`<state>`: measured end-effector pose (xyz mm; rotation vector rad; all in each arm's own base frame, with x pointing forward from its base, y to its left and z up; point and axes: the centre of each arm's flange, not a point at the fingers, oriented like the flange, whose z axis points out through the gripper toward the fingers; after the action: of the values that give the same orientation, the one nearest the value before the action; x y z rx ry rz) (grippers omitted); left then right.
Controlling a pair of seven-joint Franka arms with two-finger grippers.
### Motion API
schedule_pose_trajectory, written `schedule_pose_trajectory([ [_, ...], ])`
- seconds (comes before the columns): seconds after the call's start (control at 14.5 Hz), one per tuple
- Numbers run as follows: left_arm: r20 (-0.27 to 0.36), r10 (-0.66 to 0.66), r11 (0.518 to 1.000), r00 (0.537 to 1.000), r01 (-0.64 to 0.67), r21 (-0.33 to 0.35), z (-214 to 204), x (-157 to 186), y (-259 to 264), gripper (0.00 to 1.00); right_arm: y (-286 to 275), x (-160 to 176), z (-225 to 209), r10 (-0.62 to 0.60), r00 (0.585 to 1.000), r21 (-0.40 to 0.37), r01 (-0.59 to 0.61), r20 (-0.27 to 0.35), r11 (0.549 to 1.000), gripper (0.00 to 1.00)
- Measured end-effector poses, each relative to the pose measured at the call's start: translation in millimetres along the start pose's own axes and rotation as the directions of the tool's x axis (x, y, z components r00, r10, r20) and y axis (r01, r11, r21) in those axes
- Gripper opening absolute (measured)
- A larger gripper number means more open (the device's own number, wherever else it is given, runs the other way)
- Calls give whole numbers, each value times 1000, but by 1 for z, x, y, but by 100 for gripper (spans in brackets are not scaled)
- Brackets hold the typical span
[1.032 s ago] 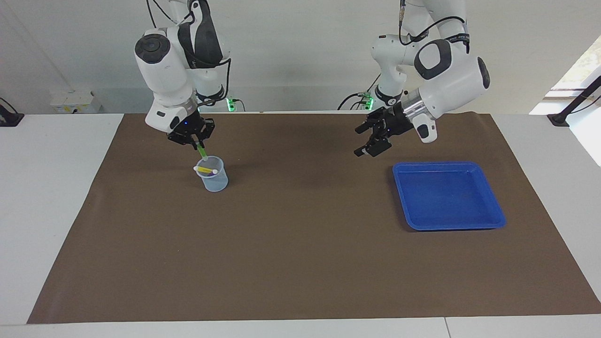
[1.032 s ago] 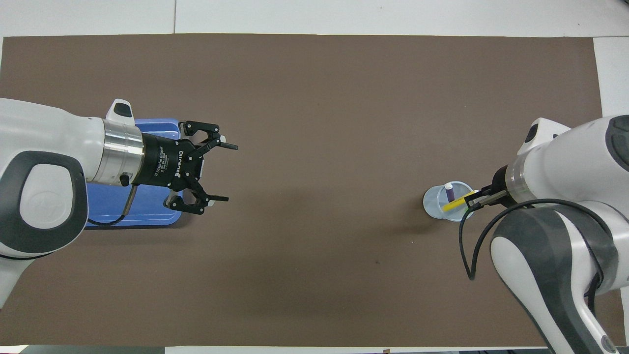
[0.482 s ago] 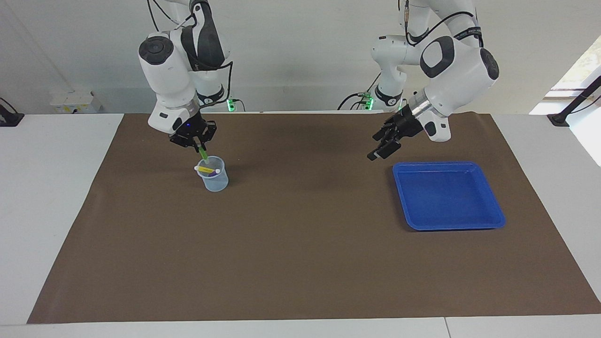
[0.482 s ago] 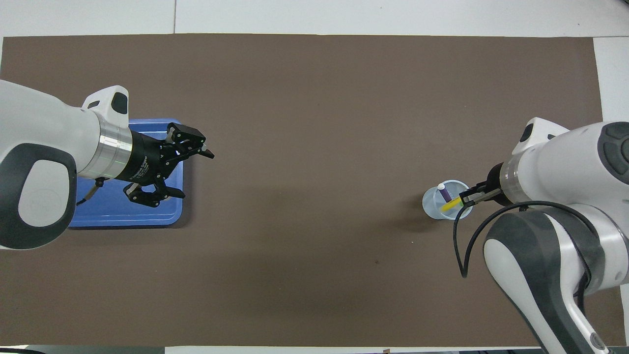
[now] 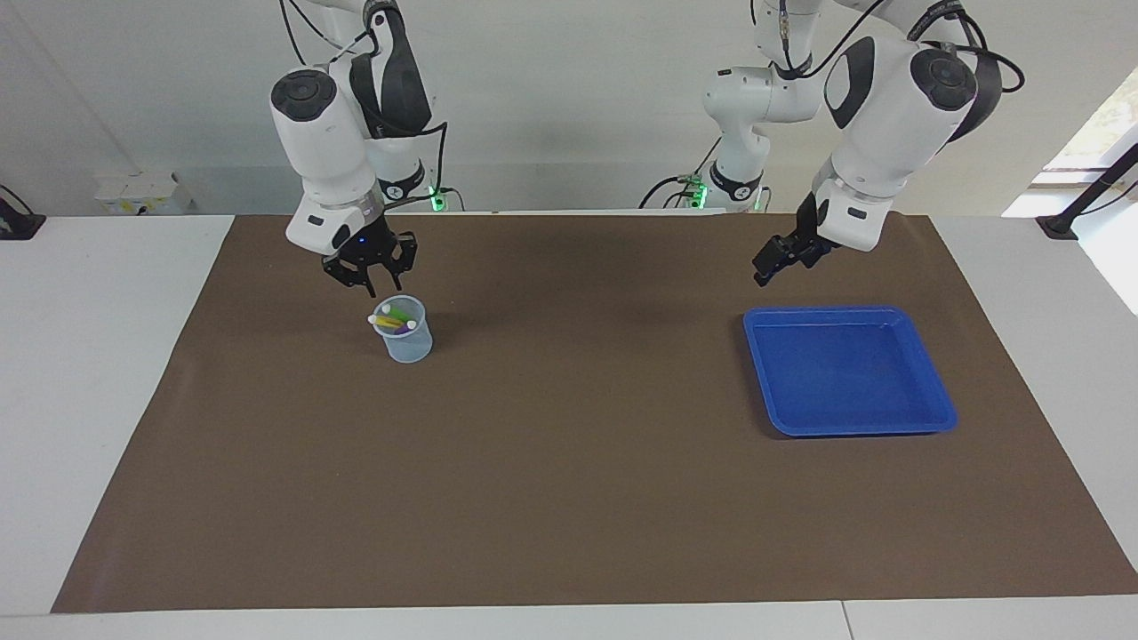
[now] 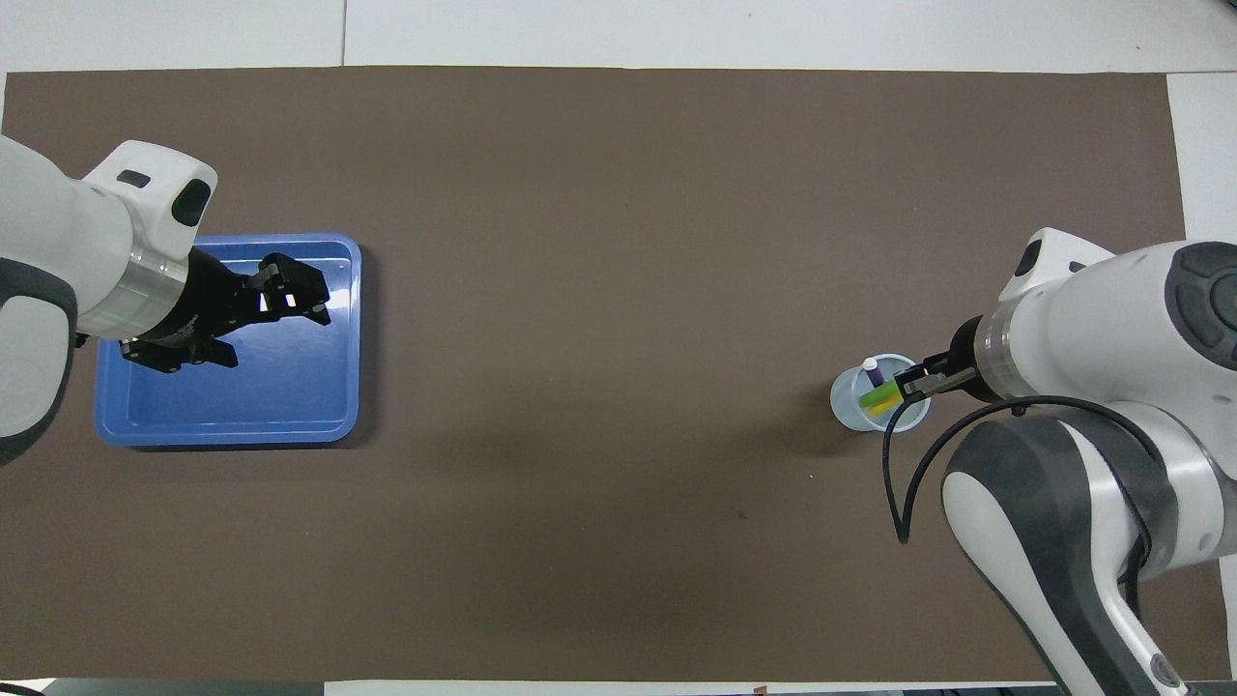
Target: Transfer and insert pens with both arms
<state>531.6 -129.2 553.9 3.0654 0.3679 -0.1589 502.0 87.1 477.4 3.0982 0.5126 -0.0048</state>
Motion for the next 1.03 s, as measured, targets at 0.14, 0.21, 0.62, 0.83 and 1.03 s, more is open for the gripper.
schedule_pose_trajectory([
  [0.14,2,159,986,987,-158,60,-20,0,-11,100,10,2,-13,19,999,-4,-19,-28,1000,77],
  [0.21,13,224,971,974,-224,78,-28,-2,-15,100,13,5,-24,24,998,-7,-25,-49,1000,87],
  [0.62,57,428,894,902,-432,123,-51,-2,-34,100,24,-3,-138,138,990,6,-138,10,990,100],
  [0.83,-8,400,913,916,-398,93,-58,11,-49,100,55,-14,-194,230,973,8,-230,25,973,100],
  [1.03,-33,365,930,931,-363,53,-61,18,-60,100,74,-13,-200,263,964,11,-263,50,965,100],
])
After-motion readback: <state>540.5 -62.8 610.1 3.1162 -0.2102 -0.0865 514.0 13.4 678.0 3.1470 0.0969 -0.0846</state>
